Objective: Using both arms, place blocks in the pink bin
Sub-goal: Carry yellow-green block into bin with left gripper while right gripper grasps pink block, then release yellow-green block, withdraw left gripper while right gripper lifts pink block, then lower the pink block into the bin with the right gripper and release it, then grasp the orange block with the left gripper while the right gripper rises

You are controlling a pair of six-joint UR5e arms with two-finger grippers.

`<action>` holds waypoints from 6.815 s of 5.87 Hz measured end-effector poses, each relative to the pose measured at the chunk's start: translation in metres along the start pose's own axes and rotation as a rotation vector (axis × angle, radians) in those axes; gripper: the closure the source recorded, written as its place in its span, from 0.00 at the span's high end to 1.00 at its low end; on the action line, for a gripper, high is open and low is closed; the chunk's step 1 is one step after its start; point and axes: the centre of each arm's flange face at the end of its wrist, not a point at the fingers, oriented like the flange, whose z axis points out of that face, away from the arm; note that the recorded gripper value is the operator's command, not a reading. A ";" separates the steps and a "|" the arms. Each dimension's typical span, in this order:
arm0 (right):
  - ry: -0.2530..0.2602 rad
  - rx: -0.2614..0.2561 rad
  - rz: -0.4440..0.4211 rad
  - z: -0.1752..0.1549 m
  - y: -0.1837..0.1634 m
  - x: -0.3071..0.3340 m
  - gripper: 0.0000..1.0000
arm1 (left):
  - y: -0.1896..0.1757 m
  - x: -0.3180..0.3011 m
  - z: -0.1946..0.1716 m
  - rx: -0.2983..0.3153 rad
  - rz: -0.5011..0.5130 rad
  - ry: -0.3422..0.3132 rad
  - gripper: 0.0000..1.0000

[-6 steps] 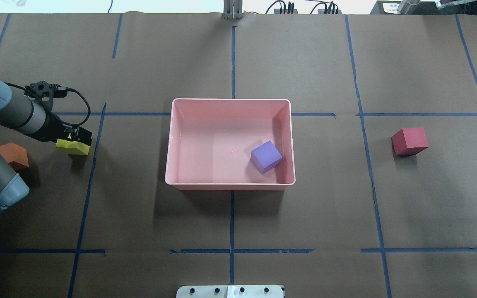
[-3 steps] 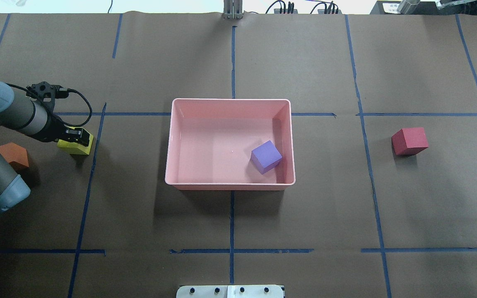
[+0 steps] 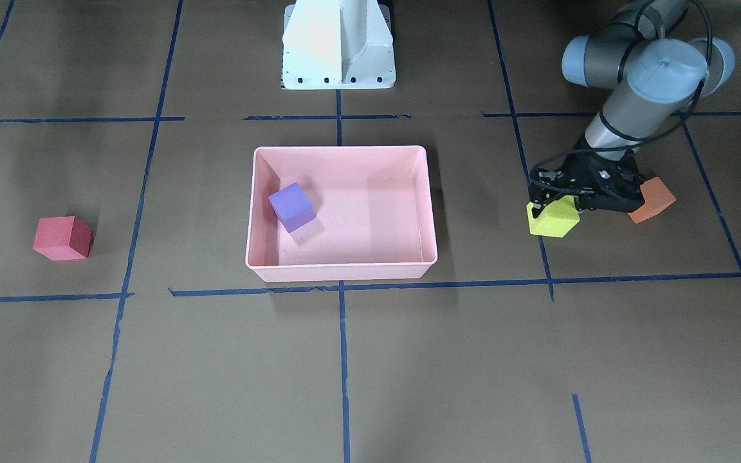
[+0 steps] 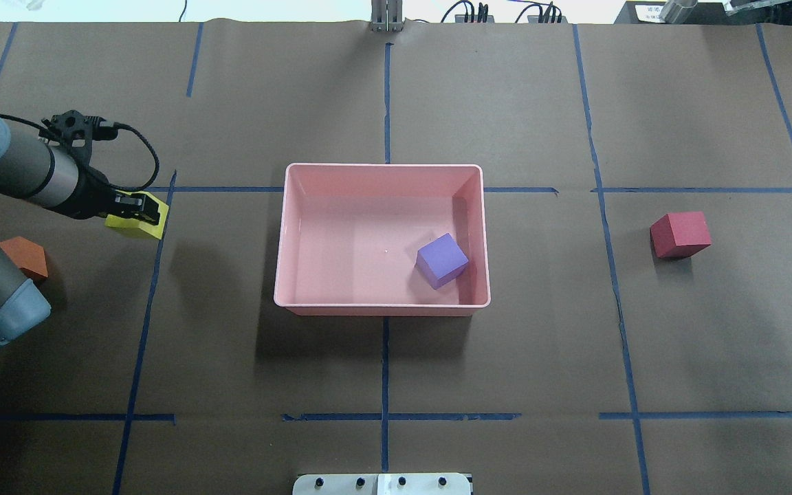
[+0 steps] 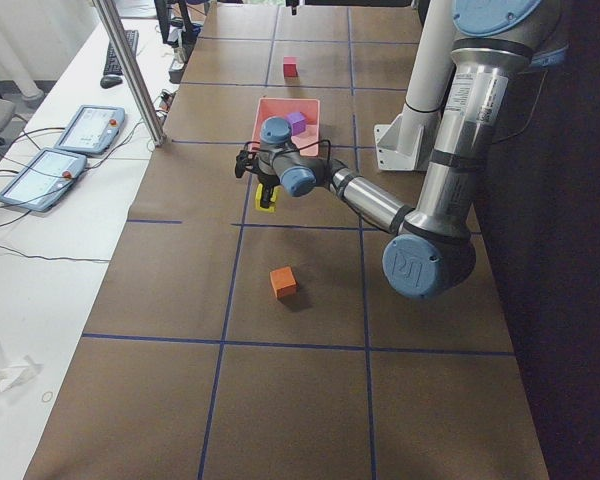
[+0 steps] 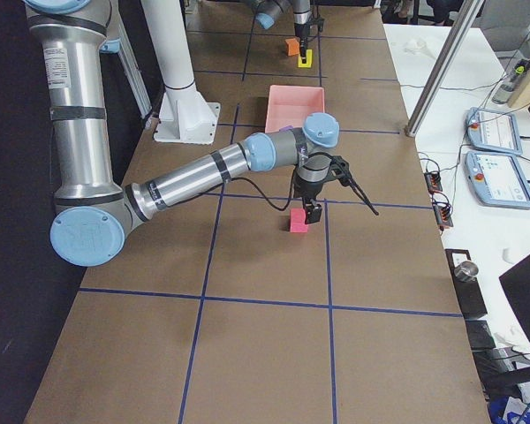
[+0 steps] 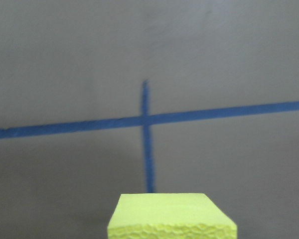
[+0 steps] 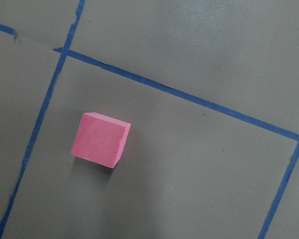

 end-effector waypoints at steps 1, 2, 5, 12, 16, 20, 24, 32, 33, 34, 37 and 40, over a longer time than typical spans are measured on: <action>0.003 0.004 -0.001 0.006 0.008 0.006 1.00 | -0.016 0.058 -0.039 0.007 -0.038 0.010 0.47; 0.004 0.005 0.002 0.011 0.011 0.009 1.00 | -0.024 0.109 -0.064 0.013 -0.088 0.043 0.47; -0.005 0.027 0.047 0.037 -0.004 -0.005 1.00 | 0.020 0.248 -0.033 0.051 -0.157 0.066 1.00; 0.040 0.060 0.200 0.155 -0.046 -0.085 1.00 | 0.049 0.271 -0.012 0.099 -0.126 0.037 1.00; 0.092 -0.007 0.175 0.208 -0.049 -0.098 0.45 | 0.050 0.271 -0.013 0.100 -0.125 0.039 1.00; 0.047 0.048 0.134 0.181 -0.077 -0.142 0.36 | 0.055 0.255 -0.008 0.082 -0.072 0.018 1.00; -0.057 0.094 0.322 0.101 -0.158 -0.274 0.36 | 0.062 0.146 -0.004 -0.014 0.279 -0.051 1.00; -0.053 0.118 0.638 0.107 -0.220 -0.580 1.00 | 0.075 -0.127 -0.046 -0.197 0.301 -0.127 1.00; -0.053 0.128 0.616 0.106 -0.215 -0.564 1.00 | 0.090 -0.153 -0.044 -0.210 0.197 -0.155 1.00; -0.057 0.130 0.582 0.101 -0.205 -0.529 1.00 | 0.100 -0.174 -0.042 -0.191 0.022 -0.176 1.00; -0.072 0.121 0.490 0.076 -0.183 -0.421 1.00 | 0.103 -0.219 -0.005 -0.058 -0.294 -0.166 1.00; -0.061 0.122 0.466 0.077 -0.173 -0.399 1.00 | 0.105 -0.250 0.025 -0.036 -0.329 -0.195 1.00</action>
